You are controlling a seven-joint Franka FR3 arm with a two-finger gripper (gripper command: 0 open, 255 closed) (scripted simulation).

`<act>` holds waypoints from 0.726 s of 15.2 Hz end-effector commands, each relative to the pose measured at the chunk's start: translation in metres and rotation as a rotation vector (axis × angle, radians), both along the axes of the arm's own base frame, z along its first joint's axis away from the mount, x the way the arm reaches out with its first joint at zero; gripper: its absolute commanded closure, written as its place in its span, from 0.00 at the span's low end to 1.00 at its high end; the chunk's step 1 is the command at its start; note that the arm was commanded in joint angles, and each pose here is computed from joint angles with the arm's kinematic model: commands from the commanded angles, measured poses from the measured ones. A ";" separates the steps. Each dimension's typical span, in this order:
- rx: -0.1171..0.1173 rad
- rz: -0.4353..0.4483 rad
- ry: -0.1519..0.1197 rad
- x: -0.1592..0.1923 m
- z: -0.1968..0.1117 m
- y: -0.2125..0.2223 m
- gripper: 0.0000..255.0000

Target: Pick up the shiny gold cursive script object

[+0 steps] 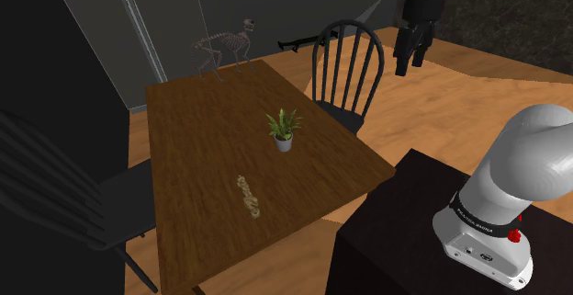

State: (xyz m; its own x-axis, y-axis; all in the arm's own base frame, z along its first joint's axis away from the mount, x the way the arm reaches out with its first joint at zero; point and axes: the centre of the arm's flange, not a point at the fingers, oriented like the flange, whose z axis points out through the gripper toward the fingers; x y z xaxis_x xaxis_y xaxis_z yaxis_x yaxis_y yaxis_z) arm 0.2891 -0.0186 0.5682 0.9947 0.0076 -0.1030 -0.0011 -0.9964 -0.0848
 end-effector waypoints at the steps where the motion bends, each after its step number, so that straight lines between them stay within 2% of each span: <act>1: 0.000 0.000 0.000 0.000 0.000 0.000 0.00; 11: -0.014 -0.029 -0.008 0.053 -0.071 0.098 0.00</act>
State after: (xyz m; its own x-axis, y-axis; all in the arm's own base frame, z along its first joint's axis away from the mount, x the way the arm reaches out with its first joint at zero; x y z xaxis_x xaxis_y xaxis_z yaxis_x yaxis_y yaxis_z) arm 0.3372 0.0691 0.5092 0.9952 -0.0185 -0.0963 -0.0255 -0.9971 -0.0720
